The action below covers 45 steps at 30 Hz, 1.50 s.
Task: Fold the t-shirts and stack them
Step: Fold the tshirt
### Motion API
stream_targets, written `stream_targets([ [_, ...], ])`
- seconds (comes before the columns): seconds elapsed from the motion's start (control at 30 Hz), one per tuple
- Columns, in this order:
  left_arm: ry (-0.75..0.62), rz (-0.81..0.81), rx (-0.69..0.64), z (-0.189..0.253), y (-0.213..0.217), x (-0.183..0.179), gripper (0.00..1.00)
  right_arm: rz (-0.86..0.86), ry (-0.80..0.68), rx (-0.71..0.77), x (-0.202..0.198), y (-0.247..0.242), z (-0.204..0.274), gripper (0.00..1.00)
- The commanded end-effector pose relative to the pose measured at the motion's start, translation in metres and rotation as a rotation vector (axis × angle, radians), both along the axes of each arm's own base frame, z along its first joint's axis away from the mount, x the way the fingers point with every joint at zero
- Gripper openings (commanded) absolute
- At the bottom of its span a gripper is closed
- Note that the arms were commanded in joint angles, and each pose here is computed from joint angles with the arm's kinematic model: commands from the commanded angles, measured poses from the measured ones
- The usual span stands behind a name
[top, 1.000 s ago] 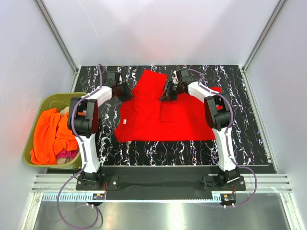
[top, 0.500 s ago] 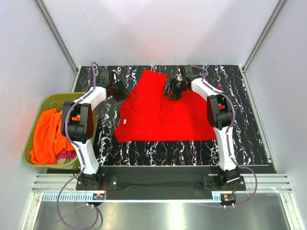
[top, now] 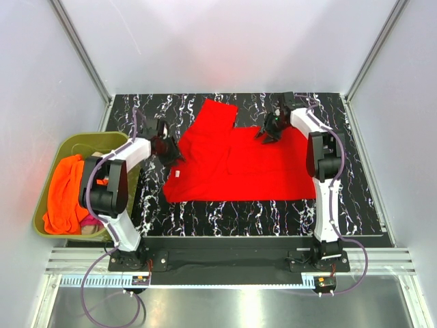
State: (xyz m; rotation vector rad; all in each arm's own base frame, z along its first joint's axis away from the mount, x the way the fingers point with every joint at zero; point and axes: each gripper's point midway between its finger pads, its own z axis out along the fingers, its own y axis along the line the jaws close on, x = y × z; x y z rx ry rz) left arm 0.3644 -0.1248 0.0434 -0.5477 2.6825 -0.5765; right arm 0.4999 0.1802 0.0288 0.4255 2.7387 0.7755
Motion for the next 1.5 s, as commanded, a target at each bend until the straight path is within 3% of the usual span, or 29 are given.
stream_targets([
  [0.0, -0.260, -0.037, 0.061, 0.062, 0.007, 0.062, 0.43, -0.084, -0.098, -0.071, 0.018, -0.035, 0.042, 0.50],
  [0.17, -0.374, -0.077, 0.134, 0.075, 0.006, 0.132, 0.45, -0.263, -0.084, -0.197, 0.028, -0.099, 0.054, 0.58],
  [0.33, -0.387, -0.125, 0.148, 0.054, 0.000, 0.171, 0.45, -0.354, -0.085, -0.282, 0.032, -0.140, 0.061, 0.70],
  [0.47, -0.403, -0.053, 0.139, 0.051, 0.002, 0.194, 0.45, -0.438, -0.106, -0.337, 0.044, -0.178, 0.064, 0.74],
  [0.63, -0.361, 0.128, 0.025, 0.047, -0.002, 0.202, 0.46, -0.532, -0.122, -0.465, 0.065, -0.214, 0.058, 0.75],
  [0.83, -0.378, 0.232, -0.092, 0.051, -0.011, 0.207, 0.46, -0.564, -0.156, -0.487, 0.087, -0.229, 0.053, 0.67],
  [1.03, -0.403, 0.079, -0.133, 0.049, -0.029, 0.214, 0.46, -0.551, -0.158, -0.498, 0.093, -0.233, 0.045, 0.58],
  [1.47, -0.387, -0.063, -0.022, 0.014, -0.025, 0.214, 0.51, -0.492, -0.147, -0.437, 0.093, -0.235, 0.039, 0.58],
])
